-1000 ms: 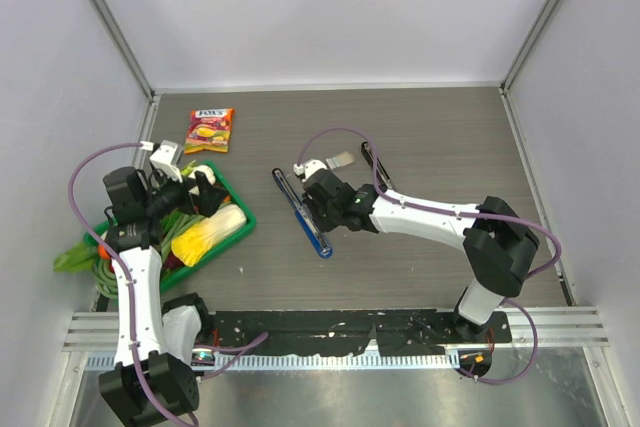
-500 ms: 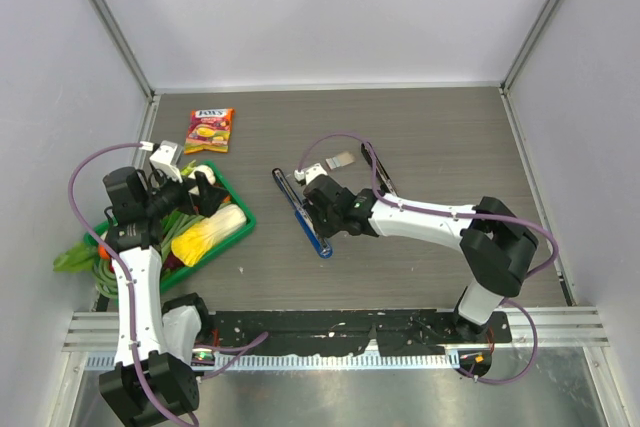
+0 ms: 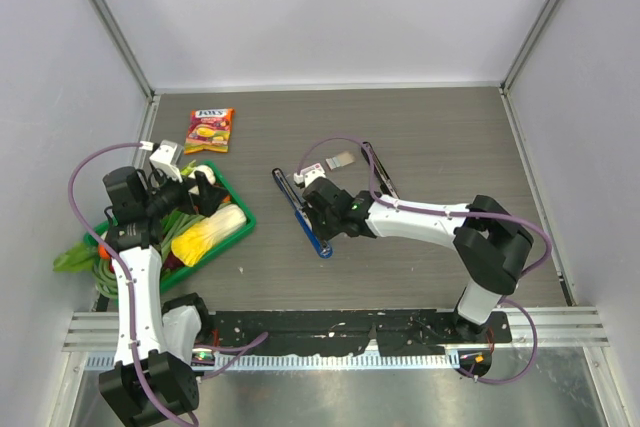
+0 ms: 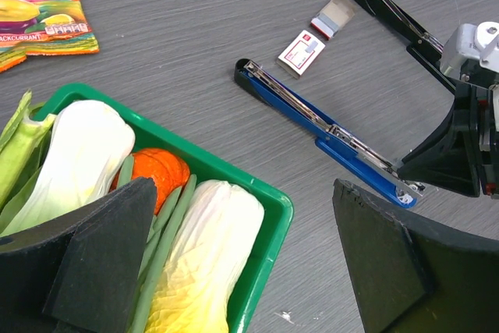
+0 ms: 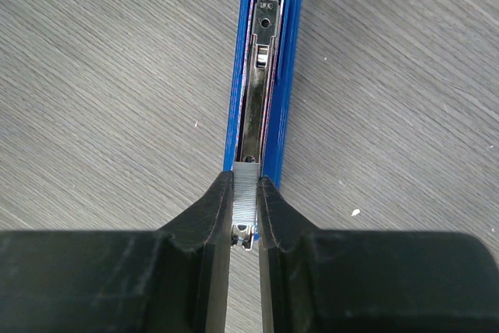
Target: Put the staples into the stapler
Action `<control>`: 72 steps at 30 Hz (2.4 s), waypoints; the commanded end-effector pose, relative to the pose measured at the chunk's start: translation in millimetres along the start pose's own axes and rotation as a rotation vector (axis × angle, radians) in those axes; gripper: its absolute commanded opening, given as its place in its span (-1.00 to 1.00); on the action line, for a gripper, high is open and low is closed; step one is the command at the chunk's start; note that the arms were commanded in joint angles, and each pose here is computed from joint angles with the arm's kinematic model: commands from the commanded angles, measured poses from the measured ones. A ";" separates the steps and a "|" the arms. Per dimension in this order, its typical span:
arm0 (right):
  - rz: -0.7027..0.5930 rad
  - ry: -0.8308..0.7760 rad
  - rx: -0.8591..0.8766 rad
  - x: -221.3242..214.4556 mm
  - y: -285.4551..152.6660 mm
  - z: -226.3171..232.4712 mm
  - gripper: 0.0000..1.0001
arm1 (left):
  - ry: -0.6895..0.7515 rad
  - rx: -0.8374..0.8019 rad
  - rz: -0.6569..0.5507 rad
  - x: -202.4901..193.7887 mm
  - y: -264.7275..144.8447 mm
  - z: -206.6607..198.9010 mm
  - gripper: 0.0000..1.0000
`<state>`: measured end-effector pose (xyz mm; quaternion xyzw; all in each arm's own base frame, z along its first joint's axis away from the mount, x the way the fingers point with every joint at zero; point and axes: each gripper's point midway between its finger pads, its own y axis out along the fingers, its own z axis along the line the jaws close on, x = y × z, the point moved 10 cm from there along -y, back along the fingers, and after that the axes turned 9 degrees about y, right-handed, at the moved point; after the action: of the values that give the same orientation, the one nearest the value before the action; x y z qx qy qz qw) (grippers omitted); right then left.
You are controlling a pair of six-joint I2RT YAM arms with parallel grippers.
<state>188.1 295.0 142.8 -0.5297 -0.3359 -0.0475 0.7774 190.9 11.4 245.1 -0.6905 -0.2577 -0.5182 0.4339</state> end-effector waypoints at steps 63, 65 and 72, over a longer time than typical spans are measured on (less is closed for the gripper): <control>-0.043 -0.124 -0.005 -8.7 3.5 0.6 -0.28 | 0.029 0.012 -0.028 3.3 0.2 3.9 1.00; -0.042 -0.138 0.001 -10.8 3.5 2.7 -0.27 | 0.032 0.011 -0.030 3.7 0.0 3.3 0.99; -0.006 -0.209 -0.027 -16.0 14.8 2.0 -0.31 | 0.036 0.008 -0.035 4.9 -1.2 1.9 1.00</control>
<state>175.3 291.9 122.5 -0.5417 -0.3893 0.0017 0.7450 191.3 11.5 244.8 -0.6910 -0.2574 -0.5178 0.4338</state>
